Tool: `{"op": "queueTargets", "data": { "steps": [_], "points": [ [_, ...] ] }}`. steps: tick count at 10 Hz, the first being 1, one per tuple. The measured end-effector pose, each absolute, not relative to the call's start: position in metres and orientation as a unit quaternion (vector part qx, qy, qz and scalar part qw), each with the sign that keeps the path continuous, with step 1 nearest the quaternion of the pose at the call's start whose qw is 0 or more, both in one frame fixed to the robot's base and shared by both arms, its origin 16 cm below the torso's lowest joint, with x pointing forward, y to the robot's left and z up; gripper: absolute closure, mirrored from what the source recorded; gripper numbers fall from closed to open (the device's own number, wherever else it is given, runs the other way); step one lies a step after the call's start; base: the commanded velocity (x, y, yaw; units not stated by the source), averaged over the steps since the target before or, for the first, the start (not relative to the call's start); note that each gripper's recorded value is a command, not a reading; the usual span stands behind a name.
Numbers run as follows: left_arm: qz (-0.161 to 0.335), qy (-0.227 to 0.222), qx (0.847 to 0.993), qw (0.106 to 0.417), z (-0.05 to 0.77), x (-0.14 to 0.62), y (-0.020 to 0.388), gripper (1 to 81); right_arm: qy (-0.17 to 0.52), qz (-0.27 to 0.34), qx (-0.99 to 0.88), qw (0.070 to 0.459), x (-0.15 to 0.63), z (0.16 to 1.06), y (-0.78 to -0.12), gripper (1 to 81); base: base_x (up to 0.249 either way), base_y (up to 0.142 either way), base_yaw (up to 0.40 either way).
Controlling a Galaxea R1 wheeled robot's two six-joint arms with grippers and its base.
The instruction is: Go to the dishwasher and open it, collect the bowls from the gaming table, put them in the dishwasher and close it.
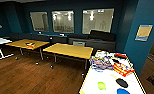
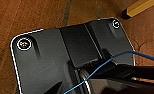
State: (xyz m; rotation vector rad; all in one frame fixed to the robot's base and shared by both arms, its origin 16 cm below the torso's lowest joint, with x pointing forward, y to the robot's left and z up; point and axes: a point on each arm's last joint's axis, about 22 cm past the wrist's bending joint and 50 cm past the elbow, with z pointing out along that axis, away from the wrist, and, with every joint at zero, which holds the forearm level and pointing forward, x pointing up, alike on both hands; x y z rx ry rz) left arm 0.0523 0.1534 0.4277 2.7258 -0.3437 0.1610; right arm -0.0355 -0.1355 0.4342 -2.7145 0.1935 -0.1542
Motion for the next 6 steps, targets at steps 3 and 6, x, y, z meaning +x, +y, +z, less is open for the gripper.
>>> {"op": "queueTargets", "data": {
  "steps": [3, 6],
  "points": [
    [0.053, -0.122, 0.972, 0.194, 0.427, 0.045, 0.152, 1.0, 0.069, -0.055, -0.975, 0.203, -0.037, 0.433, -0.141, 1.0, 0.0, 0.0, 0.0],
    [0.053, -0.122, 0.972, 0.195, 0.428, 0.046, 0.151, 1.0, 0.07, -0.052, -0.975, 0.203, -0.041, 0.433, -0.14, 1.0, 0.0, 0.0, 0.0]
  ]
}}
